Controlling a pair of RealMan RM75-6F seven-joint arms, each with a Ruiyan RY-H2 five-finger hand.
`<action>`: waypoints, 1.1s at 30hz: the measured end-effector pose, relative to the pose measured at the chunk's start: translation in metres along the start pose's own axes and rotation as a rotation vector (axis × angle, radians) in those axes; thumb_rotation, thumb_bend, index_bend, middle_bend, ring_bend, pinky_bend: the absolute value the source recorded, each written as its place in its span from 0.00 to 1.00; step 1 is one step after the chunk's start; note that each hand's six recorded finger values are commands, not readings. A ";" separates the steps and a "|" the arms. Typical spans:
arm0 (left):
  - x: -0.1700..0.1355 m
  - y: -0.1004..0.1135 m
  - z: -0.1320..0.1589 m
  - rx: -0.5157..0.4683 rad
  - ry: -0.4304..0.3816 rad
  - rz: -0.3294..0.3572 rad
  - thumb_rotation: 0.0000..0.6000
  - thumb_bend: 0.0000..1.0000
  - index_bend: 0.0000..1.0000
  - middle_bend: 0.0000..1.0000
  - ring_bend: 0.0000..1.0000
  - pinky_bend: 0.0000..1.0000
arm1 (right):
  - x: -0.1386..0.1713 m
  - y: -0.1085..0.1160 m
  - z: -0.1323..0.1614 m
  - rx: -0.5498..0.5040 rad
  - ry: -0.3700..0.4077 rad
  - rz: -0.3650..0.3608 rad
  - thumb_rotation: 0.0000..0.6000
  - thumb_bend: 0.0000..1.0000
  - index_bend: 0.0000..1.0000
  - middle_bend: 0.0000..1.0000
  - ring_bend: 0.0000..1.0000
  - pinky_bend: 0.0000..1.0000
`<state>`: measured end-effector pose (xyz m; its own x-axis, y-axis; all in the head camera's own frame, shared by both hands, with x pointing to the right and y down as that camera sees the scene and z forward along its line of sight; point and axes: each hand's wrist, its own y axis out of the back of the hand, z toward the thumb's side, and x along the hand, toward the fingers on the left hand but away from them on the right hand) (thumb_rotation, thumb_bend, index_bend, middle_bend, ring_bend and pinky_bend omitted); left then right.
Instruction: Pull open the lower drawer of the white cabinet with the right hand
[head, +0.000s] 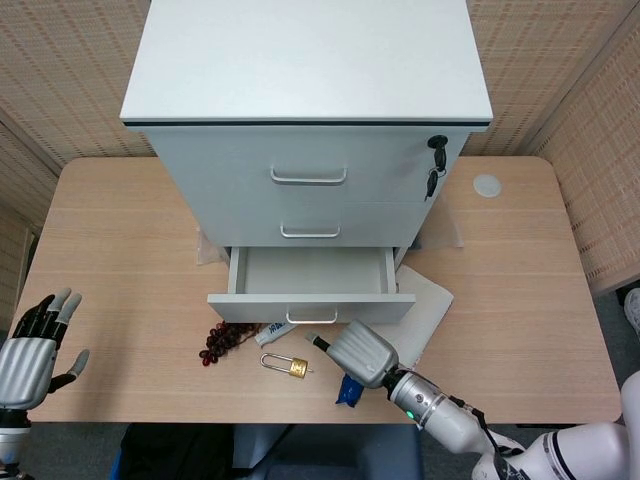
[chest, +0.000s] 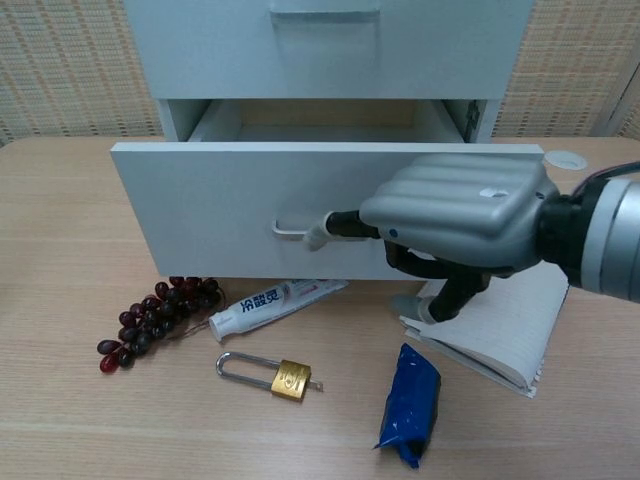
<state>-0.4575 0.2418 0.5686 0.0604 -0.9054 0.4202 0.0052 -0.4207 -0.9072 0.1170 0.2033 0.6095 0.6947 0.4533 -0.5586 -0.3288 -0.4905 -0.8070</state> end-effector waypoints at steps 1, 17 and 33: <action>0.000 0.000 0.000 -0.002 0.001 0.002 1.00 0.33 0.05 0.01 0.06 0.14 | 0.002 0.002 0.000 -0.001 0.000 -0.009 1.00 0.36 0.15 0.86 0.93 0.98; 0.004 -0.003 0.001 -0.028 0.018 0.002 1.00 0.33 0.05 0.01 0.06 0.14 | 0.133 0.014 -0.092 -0.054 -0.404 -0.213 1.00 0.36 0.25 0.73 0.74 0.93; 0.014 -0.003 0.028 -0.027 -0.018 0.018 1.00 0.33 0.06 0.01 0.06 0.13 | 0.243 -0.041 -0.184 -0.112 -0.786 -0.294 1.00 0.30 0.25 0.38 0.32 0.45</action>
<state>-0.4286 0.2320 0.5766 0.0781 -0.9117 0.4034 -0.0232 -0.4062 -0.9135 0.4170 0.1973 0.5422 0.0815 0.9393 -0.3332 -0.1099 -0.3239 -0.9397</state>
